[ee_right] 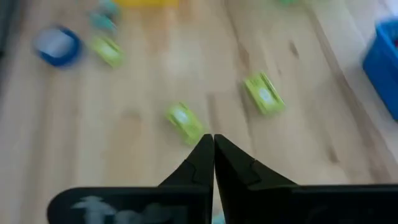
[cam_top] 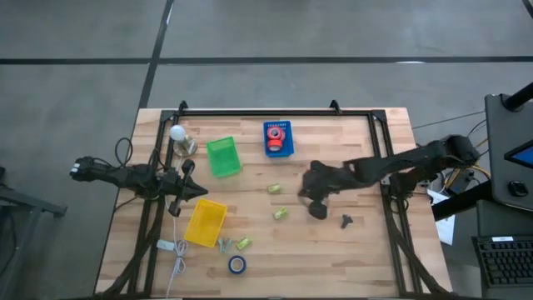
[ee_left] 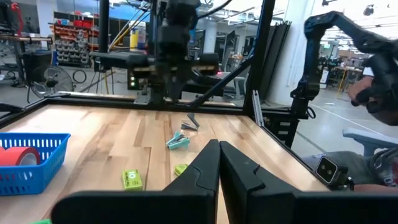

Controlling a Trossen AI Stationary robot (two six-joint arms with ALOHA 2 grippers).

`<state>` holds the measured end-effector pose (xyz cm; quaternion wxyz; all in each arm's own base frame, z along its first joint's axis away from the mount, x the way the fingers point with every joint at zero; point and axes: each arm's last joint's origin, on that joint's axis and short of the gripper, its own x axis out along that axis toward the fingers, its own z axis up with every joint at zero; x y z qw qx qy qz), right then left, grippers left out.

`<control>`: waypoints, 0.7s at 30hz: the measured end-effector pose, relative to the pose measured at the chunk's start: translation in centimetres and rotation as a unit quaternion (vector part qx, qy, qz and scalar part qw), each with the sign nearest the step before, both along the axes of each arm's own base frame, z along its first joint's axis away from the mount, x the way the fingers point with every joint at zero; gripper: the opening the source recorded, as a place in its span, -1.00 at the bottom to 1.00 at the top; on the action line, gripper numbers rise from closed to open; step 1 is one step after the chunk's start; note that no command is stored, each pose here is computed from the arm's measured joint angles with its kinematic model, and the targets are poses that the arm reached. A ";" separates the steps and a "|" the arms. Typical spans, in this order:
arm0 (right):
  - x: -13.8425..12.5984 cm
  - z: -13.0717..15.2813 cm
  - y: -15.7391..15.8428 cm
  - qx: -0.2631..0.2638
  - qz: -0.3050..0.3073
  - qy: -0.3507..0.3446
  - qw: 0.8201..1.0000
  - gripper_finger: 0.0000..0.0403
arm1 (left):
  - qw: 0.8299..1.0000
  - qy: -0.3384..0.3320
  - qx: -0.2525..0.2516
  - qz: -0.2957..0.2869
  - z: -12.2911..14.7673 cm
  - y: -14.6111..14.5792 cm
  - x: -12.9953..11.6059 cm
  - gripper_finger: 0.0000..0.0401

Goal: Pick and place Stapler, Stapler remover, tape
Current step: Put the bottom blue staple remover into the yellow bin

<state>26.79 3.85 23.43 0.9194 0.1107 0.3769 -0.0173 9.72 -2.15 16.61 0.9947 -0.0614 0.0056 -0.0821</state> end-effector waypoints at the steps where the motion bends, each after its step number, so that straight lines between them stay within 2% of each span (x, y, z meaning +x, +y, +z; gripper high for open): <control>1: -0.8 0.1 0.1 0.004 0.003 -0.024 1.000 -0.96 | 1.000 0.000 0.000 0.000 0.0 0.0 0.0 -0.93; 8: -6.5 0.2 0.0 0.000 -0.022 -0.133 0.991 -0.96 | 1.000 0.000 0.000 0.000 0.0 0.0 0.0 -0.93; 11: -8.4 0.0 -0.2 0.014 -0.027 -0.179 0.983 -0.96 | 1.000 0.000 0.000 0.000 0.0 0.0 0.0 -0.93; 16: -10.4 -1.4 -0.4 0.053 -0.034 -0.214 0.975 -0.96 | 1.000 0.000 0.000 0.000 0.0 0.0 0.0 -0.93; 21: -11.7 -2.5 -0.1 0.038 0.014 -0.248 0.968 -0.96 | 1.000 0.000 0.000 0.000 0.0 0.0 0.0 -0.93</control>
